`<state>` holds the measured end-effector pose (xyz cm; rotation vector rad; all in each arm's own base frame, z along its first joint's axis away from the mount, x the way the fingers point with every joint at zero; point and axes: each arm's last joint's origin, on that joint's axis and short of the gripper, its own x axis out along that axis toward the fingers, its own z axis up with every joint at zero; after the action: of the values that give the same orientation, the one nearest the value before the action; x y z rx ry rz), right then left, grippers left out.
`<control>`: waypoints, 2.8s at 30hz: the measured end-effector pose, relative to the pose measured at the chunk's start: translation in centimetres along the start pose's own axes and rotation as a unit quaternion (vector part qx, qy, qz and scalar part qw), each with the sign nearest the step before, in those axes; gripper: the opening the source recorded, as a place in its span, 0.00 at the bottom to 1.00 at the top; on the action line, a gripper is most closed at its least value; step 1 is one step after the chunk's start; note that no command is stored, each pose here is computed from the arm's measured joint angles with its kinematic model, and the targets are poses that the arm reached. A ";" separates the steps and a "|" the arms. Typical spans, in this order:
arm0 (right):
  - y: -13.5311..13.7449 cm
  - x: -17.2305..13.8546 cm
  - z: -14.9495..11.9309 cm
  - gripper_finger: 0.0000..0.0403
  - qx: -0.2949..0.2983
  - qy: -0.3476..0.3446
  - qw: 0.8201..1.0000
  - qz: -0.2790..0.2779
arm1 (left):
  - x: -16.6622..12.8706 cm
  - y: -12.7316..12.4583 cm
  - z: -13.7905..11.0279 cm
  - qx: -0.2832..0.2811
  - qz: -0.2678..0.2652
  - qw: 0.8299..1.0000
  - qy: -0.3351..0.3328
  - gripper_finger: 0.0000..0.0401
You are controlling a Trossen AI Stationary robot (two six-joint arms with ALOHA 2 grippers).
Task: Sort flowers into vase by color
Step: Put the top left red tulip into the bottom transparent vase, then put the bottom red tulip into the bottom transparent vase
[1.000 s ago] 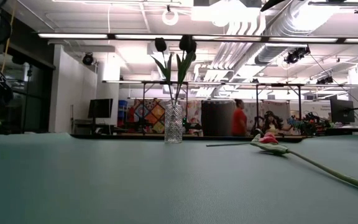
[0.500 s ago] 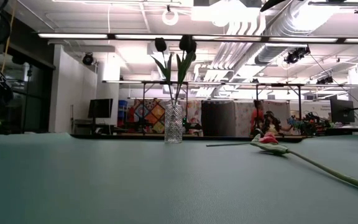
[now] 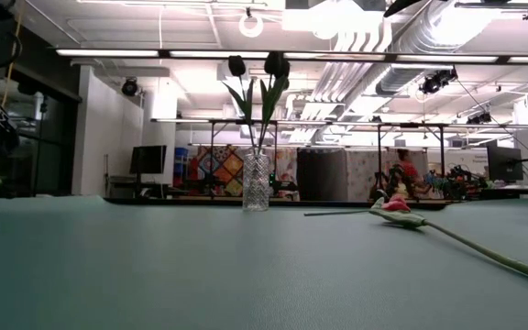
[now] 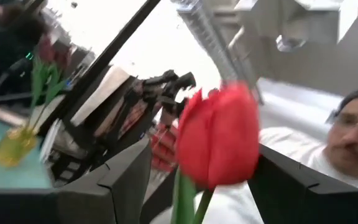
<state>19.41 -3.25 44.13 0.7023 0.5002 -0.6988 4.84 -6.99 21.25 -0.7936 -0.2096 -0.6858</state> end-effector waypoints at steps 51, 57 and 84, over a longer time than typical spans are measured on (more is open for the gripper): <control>-0.9 17.7 -14.0 0.82 -0.006 0.454 0.869 -0.197 | 2.8 -4.6 10.5 0.085 0.444 0.874 -0.177 0.58; -1.8 17.6 -17.2 0.78 0.163 0.384 0.901 -0.121 | 2.7 -4.7 11.1 0.092 0.441 0.873 -0.187 0.58; -0.5 24.5 -23.4 0.71 0.108 0.274 0.918 -0.265 | 3.2 -4.8 11.6 0.036 0.369 0.896 -0.245 0.58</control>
<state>31.10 3.52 13.06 0.9909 1.1705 -1.0791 5.07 -2.70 33.44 -0.8842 -0.3599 0.2520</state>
